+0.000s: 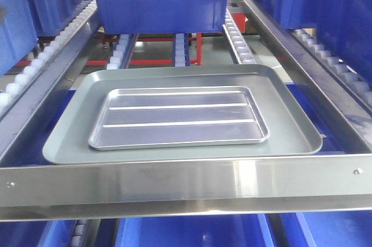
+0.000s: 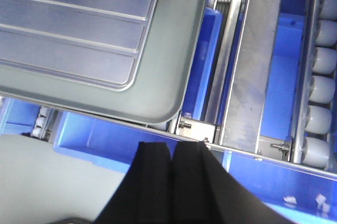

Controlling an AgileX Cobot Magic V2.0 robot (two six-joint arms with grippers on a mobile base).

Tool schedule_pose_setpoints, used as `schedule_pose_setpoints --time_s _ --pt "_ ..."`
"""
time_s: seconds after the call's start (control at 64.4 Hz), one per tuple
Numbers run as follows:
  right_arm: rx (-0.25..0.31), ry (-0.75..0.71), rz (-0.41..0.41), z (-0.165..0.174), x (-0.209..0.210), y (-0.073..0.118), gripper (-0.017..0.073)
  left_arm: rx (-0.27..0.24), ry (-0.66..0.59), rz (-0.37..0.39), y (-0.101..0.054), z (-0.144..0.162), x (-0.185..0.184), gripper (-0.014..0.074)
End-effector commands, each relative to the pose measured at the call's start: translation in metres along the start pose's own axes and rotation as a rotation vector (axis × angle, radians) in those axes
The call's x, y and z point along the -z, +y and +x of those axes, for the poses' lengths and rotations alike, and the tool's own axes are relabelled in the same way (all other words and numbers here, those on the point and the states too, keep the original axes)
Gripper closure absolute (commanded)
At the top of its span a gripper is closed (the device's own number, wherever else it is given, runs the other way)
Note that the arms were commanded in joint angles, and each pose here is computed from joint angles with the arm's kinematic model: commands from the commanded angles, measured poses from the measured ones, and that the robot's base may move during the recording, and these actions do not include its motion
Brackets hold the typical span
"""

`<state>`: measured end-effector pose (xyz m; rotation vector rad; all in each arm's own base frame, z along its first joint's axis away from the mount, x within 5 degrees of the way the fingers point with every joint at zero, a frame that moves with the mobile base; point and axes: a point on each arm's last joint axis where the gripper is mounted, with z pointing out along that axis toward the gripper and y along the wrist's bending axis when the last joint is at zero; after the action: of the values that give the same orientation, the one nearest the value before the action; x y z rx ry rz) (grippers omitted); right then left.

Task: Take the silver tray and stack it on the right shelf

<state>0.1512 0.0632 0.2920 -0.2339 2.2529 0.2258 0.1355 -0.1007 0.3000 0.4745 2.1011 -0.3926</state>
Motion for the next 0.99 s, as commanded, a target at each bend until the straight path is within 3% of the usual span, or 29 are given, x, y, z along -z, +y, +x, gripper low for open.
schedule_pose_setpoints --time_s 0.0,0.14,0.482,0.979 --pt "0.033 -0.173 -0.038 -0.001 0.014 -0.001 0.0511 -0.012 -0.176 0.071 -0.002 -0.002 0.020 0.0685" --pt "0.047 -0.289 -0.044 0.013 0.040 -0.008 0.0511 0.002 -0.277 0.087 0.004 0.006 0.048 0.0685" --pt "0.017 -0.625 -0.095 0.029 0.109 -0.018 0.0511 0.039 -0.583 0.143 0.015 0.015 0.119 0.0685" --pt "0.015 -0.632 -0.096 0.031 0.110 -0.018 0.0511 0.046 -0.597 0.149 0.016 0.017 0.122 0.0685"
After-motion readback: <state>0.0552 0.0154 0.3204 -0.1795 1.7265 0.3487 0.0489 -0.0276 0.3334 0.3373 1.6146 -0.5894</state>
